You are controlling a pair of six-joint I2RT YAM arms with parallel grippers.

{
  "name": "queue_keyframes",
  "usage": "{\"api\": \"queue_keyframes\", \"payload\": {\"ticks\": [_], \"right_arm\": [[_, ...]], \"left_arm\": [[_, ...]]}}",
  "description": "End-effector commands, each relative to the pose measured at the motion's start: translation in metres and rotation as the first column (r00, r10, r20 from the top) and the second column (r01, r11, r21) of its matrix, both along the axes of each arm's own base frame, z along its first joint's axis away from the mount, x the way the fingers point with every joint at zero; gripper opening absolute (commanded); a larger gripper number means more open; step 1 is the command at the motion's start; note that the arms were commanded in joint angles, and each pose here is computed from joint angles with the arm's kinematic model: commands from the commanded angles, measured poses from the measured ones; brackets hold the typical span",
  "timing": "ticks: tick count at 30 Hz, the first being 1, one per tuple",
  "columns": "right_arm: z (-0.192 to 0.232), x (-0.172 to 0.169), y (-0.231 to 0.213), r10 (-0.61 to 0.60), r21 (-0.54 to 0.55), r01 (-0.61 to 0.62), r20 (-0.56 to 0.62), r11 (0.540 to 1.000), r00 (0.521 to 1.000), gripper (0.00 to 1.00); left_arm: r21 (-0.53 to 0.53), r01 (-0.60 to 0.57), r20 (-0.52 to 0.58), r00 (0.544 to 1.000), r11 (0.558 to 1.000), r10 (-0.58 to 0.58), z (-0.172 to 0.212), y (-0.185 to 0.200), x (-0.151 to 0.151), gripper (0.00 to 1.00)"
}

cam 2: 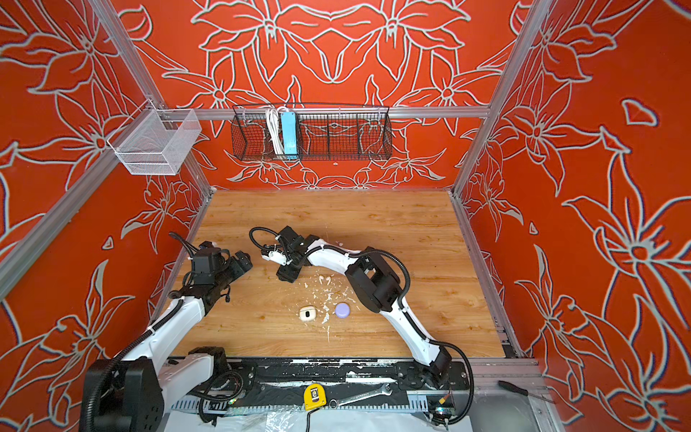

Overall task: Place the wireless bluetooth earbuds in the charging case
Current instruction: 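Lower the right gripper around the white case and close on it, then lift the white case with the right gripper while the left gripper rises and opens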

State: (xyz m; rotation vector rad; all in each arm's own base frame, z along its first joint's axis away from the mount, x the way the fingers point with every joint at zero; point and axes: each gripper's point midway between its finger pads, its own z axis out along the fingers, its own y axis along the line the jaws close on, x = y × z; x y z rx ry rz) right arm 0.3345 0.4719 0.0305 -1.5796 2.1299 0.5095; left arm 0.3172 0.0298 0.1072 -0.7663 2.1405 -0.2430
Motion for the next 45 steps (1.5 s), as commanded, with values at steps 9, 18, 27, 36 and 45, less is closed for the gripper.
{"api": "queue_keyframes", "payload": {"ticks": [9, 18, 27, 36, 45], "right_arm": [[-0.015, -0.021, -0.009, 0.041, -0.028, -0.042, -0.042, 0.999, 0.998, 0.63], [-0.011, -0.02, -0.011, 0.028, -0.002, -0.028, -0.017, 1.0, 0.999, 0.46], [0.022, -0.02, -0.004, 0.046, 0.112, -0.052, 0.055, 0.992, 0.997, 0.43], [0.087, 0.012, 0.0, 0.027, 0.245, -0.086, 0.237, 0.966, 0.971, 0.33], [0.095, 0.013, -0.01, 0.002, 0.262, -0.084, 0.297, 0.961, 0.955, 0.3]], "left_arm": [[-0.001, -0.008, 0.006, 1.0, 1.0, 0.008, 0.0, 0.002, -0.001, 0.97], [-0.007, -0.005, 0.001, 1.0, 1.0, 0.005, -0.001, 0.001, -0.001, 0.97], [-0.021, 0.034, -0.005, 0.999, 0.999, -0.034, -0.003, -0.006, 0.0, 0.97], [-0.032, 0.025, -0.03, 0.999, 0.999, -0.026, -0.008, -0.005, 0.001, 0.97], [-0.032, 0.054, 0.009, 0.999, 0.998, -0.053, -0.004, -0.01, -0.001, 0.97]]}}
